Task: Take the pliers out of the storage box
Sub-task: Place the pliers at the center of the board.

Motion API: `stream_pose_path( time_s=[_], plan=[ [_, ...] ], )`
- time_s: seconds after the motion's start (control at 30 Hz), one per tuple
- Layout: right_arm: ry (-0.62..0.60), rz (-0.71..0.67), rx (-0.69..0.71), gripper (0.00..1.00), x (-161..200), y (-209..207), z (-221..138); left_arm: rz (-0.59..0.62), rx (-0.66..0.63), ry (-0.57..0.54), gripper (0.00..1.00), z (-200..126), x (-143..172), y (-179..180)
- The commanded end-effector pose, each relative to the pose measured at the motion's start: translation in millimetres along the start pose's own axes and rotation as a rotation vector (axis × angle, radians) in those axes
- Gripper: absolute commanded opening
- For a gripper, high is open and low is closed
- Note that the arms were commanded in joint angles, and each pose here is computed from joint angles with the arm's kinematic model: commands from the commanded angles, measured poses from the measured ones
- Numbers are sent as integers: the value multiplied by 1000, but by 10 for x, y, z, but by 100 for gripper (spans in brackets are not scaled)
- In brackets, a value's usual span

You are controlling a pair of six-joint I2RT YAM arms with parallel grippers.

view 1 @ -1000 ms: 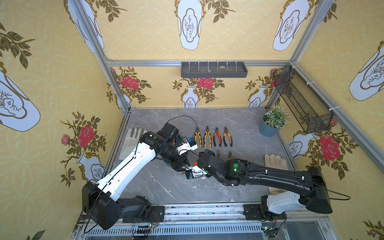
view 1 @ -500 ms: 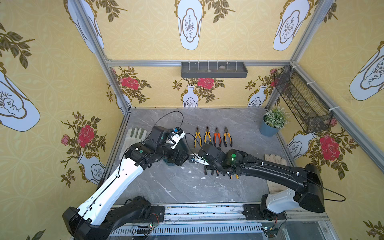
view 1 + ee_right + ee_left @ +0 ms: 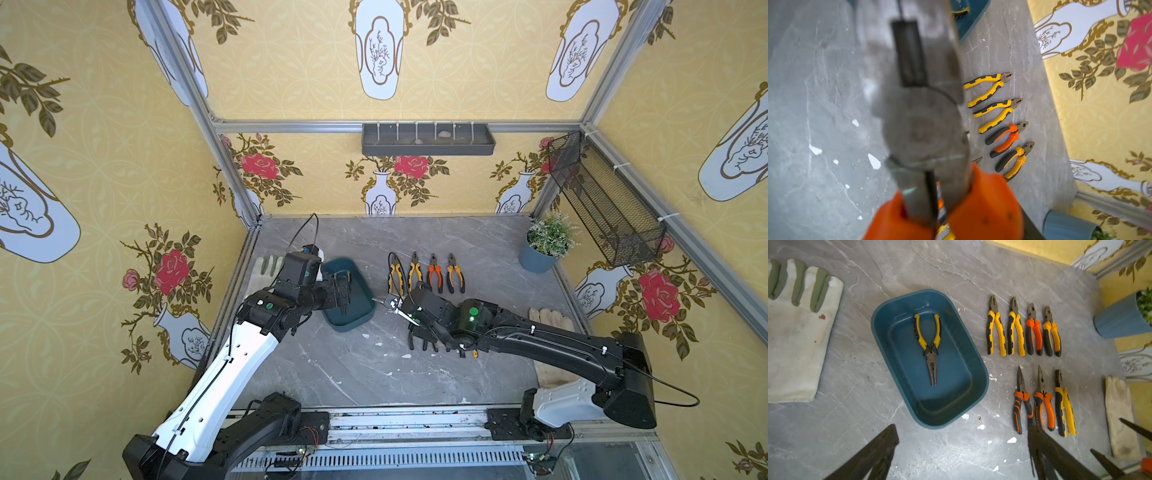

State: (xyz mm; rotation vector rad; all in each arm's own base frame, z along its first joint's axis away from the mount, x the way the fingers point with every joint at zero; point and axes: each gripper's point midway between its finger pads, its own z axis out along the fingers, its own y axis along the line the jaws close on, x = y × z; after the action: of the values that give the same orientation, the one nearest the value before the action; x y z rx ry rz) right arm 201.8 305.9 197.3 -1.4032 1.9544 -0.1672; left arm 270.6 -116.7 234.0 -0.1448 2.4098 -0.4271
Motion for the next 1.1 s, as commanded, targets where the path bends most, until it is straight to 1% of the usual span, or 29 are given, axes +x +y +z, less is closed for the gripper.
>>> stream_pose_path(
  time_s=[0.0, 0.1, 0.13, 0.2, 0.27, 0.37, 0.43, 0.5, 0.57, 0.67, 0.77, 0.83, 0.87, 0.93, 1.07],
  plan=[
    [27, 298, 29, 0, -70, -68, 15, -230, 12, -10, 100, -8, -32, 33],
    [52, 456, -38, 0, -169, 53, 48, -398, 126, 13, 94, 42, 27, -72],
    [43, 501, -83, 0, -227, 127, 45, -455, 173, 17, 91, 70, 33, -105],
    [10, 577, -196, 0, -357, 285, 25, -545, 225, 33, 88, 142, 62, -118],
    [-13, 628, -322, 0, -449, 466, 4, -595, 256, 41, 85, 196, 57, -114],
    [-17, 720, -435, 0, -507, 608, 29, -670, 287, 58, 85, 252, 85, -107],
    [-53, 768, -523, 0, -577, 670, 23, -712, 352, 47, 85, 256, 60, -170],
    [-73, 828, -584, 0, -616, 652, 44, -770, 387, 40, 86, 250, 55, -188],
    [-63, 853, -604, 0, -607, 621, 93, -803, 403, 24, 86, 228, 39, -184],
    [-39, 834, -598, 0, -599, 643, 159, -818, 400, 15, 87, 207, 36, -170],
    [-1, 828, -616, 0, -605, 729, 246, -844, 410, 34, 91, 241, 56, -185],
    [34, 836, -626, 0, -618, 798, 339, -866, 436, 36, 91, 264, 42, -213],
    [46, 835, -633, 0, -638, 845, 378, -876, 442, 36, 90, 280, 41, -214],
    [45, 838, -624, 0, -678, 888, 427, -879, 448, 33, 84, 287, 35, -219],
    [10, 847, -663, 0, -822, 943, 433, -866, 445, 46, 76, 315, 63, -224]
  ],
)
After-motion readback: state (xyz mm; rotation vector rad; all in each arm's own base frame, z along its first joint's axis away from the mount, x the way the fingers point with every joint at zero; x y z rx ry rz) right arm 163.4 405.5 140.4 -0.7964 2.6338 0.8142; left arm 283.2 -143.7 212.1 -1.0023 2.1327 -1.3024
